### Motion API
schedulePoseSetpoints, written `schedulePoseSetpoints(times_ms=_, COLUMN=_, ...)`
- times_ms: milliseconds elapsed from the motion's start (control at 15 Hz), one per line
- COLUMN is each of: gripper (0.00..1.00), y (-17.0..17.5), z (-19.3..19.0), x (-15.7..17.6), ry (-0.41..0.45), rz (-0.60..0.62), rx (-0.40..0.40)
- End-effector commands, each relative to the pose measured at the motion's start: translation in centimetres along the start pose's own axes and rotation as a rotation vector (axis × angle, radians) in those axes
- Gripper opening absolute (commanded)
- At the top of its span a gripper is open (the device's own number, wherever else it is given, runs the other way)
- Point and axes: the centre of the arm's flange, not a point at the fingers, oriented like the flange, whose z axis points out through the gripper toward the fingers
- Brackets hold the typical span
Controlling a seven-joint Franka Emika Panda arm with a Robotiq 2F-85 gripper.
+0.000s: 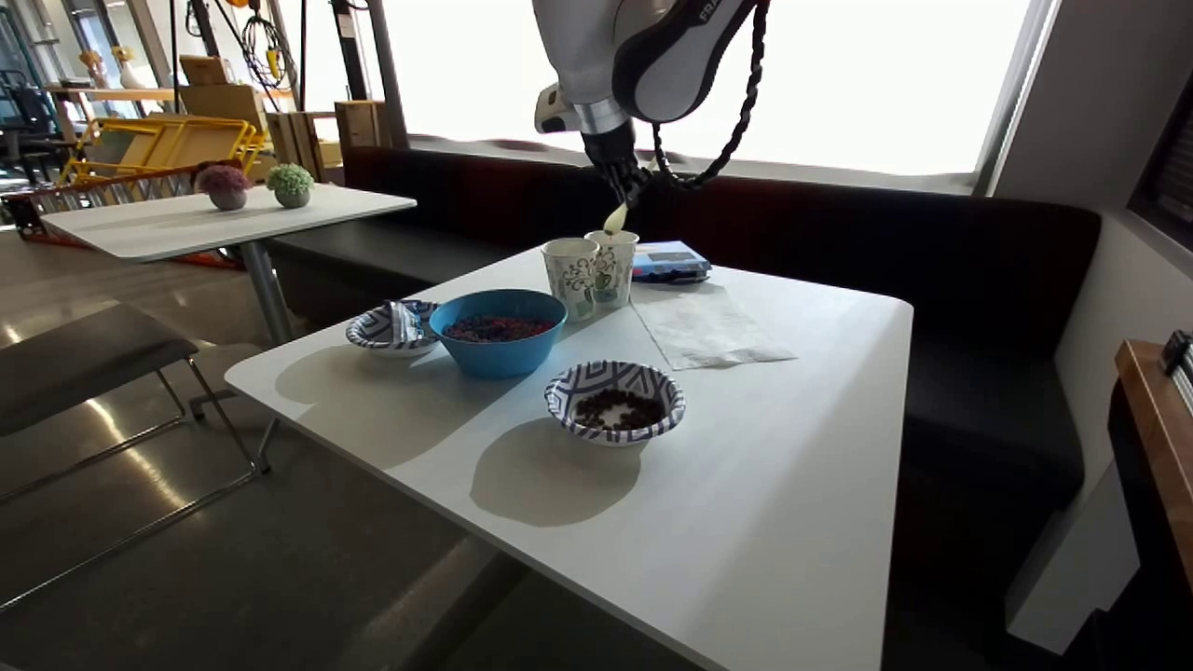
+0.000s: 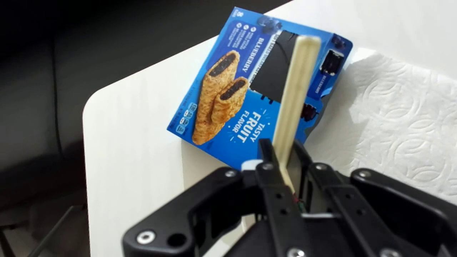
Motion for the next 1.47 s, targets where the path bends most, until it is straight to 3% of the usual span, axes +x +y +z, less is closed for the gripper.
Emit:
schedulePoseSetpoints(times_ms=0, gripper=0.04, y=-1.7, z=-1.6, x=0.4, ry=-0.076, rz=-0.116, rx=-0.069)
schedulePoseSetpoints(times_ms=400, gripper=0.04, y=-3.0, z=-2.6, x=0.7, ry=-0.17, rz=-0.254, rx=-0.131)
schedulePoseSetpoints(times_ms=600, gripper=0.04, y=-3.4, z=-3.3, x=0.4, ry=-0.158, rz=-0.238, rx=-0.065)
schedulePoseSetpoints(times_ms=1067, gripper=0.04, y=-2.7, z=-9.1, x=-4.0, ry=0.004, rz=-0.007, rx=0.195)
schedulePoseSetpoints(times_ms=1400, gripper=0.04, y=-4.2, z=-10.9, x=-7.4, ry=0.214, rz=0.168, rx=0.283)
